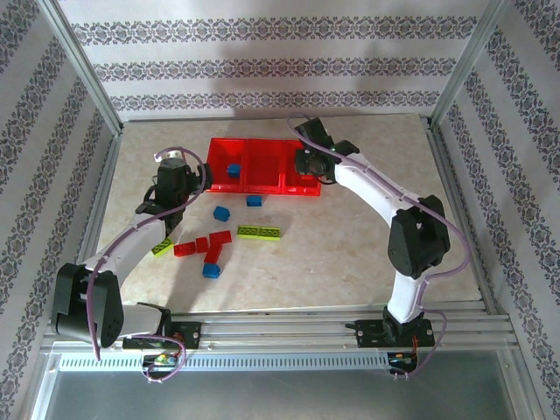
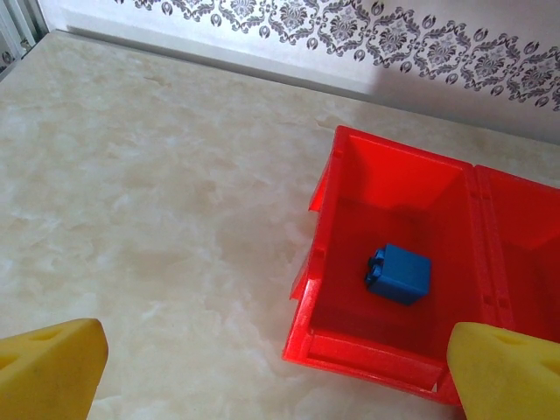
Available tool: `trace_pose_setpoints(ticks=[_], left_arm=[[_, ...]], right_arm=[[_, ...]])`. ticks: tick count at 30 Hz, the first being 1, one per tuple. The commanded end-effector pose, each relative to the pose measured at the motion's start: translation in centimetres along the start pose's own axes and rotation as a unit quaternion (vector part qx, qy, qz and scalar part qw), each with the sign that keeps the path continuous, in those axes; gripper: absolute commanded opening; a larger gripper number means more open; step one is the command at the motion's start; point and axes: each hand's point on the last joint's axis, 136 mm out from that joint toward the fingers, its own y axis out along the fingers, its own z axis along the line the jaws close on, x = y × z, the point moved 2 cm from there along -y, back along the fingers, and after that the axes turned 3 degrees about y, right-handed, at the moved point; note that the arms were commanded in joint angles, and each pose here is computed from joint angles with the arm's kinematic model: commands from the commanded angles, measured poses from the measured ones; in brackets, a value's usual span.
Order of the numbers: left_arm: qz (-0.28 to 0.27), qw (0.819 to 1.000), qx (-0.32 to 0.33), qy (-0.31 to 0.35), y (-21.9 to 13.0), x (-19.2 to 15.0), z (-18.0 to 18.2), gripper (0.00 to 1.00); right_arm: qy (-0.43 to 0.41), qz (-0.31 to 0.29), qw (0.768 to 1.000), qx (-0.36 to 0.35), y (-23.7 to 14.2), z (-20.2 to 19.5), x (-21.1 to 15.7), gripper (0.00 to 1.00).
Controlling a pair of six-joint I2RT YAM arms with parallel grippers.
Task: Sort the legos into containers by color
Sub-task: Place the lego in the container.
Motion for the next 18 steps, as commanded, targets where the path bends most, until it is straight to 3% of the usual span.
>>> trace_pose_setpoints(ticks=[1,11,18], left_arm=[[0.003,1.0,0.016,-0.011,-0.3,-0.1,1.1,1.0],[0.001,1.0,0.02,-0.011,-0.4,0.1,1.4,0.99],[0.003,1.0,0.027,-0.009,-0.6,0.1,1.8,1.0]], right_arm=[[-0.026,-0.004,0.999,-0.023,1.9,-0.4,0.8,0.13],[-0.034,-0.01,0.999,-0.026,5.6,0.0,2.9,0.13],[-0.038,0.001,0.999,-0.026,8.0,0.2,2.9,0.2]])
